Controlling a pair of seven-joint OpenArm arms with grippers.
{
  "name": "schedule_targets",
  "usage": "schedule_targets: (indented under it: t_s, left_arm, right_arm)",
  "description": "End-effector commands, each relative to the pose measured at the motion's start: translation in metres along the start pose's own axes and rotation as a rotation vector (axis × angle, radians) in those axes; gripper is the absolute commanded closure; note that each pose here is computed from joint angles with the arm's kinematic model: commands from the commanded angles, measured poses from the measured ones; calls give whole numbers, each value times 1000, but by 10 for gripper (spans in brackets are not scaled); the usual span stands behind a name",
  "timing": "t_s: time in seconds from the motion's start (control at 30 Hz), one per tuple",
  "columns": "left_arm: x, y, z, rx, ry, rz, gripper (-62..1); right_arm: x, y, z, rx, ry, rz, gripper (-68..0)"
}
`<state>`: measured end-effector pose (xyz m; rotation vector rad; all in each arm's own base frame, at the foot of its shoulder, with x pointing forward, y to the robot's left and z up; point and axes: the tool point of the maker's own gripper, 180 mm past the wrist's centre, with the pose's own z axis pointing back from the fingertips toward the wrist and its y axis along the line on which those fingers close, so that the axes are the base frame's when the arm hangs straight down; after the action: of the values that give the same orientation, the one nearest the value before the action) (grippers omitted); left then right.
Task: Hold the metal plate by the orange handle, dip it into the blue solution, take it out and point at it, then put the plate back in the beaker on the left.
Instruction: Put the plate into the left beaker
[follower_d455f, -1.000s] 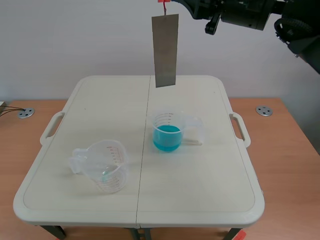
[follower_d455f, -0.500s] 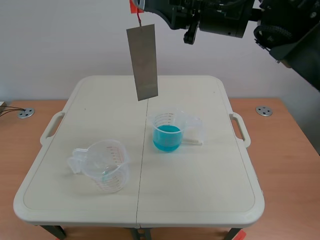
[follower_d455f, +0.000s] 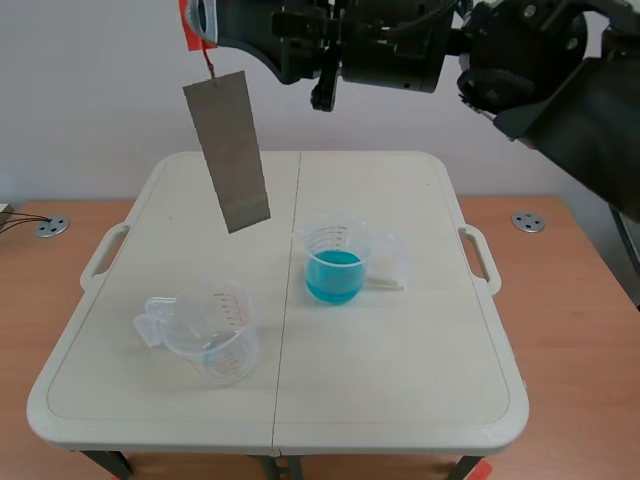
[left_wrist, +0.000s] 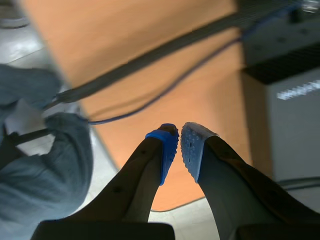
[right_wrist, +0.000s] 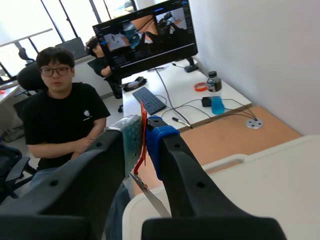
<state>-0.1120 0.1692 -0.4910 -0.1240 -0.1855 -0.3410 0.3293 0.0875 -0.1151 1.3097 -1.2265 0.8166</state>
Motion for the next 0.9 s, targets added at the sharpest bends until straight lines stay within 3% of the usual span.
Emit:
schedule_targets:
  t_s: [0.0,0.47,0.87]
  left_arm:
    - [1,0,1,-1,-7,-8,-77]
    - [-8,-6,0,-12,43,-6,-77]
    - [-8,-6,0,-12,43,-7,-77]
  right_arm:
    - [19,10,-9,39,-48,11,-15]
    - [0,35,-37,110,-24,-44,-15]
    - [-7,23,-41,29,-26,-100,-15]
